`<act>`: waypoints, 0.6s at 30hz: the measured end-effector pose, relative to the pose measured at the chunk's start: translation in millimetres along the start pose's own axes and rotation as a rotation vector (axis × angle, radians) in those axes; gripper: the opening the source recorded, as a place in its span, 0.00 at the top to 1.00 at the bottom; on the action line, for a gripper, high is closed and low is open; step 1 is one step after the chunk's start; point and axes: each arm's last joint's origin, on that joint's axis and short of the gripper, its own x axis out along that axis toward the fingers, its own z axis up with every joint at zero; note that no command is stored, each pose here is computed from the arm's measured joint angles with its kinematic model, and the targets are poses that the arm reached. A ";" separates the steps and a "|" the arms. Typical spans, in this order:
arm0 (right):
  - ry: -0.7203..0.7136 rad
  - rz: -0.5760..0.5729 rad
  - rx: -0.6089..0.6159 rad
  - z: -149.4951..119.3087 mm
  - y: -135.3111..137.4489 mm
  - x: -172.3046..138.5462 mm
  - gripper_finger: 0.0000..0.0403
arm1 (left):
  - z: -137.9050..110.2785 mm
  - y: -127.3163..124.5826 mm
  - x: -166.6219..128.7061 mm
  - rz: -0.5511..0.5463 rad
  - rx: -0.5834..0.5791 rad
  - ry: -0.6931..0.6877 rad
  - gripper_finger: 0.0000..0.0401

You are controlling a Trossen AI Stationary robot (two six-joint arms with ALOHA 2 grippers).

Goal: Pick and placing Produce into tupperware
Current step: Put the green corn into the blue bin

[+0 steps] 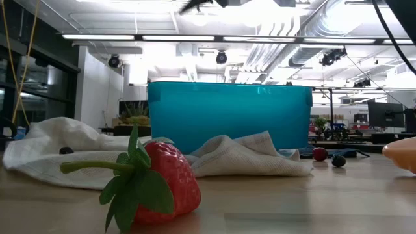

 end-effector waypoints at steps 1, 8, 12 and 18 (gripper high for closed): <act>0.034 -0.021 0.025 1.4 -7.2 2.5 0.36 | 0.0 0.0 0.0 0.000 0.000 0.000 0.72; 0.239 -0.235 0.103 1.6 -54.1 26.1 0.36 | -0.1 0.1 -0.1 0.001 0.000 0.001 0.72; 0.271 -0.289 0.095 4.3 -68.6 37.5 0.36 | -0.1 0.1 -0.1 0.001 0.001 0.001 0.72; 0.355 -0.328 0.129 4.5 -91.0 66.1 0.36 | -0.1 0.1 -0.1 0.001 0.000 0.001 0.72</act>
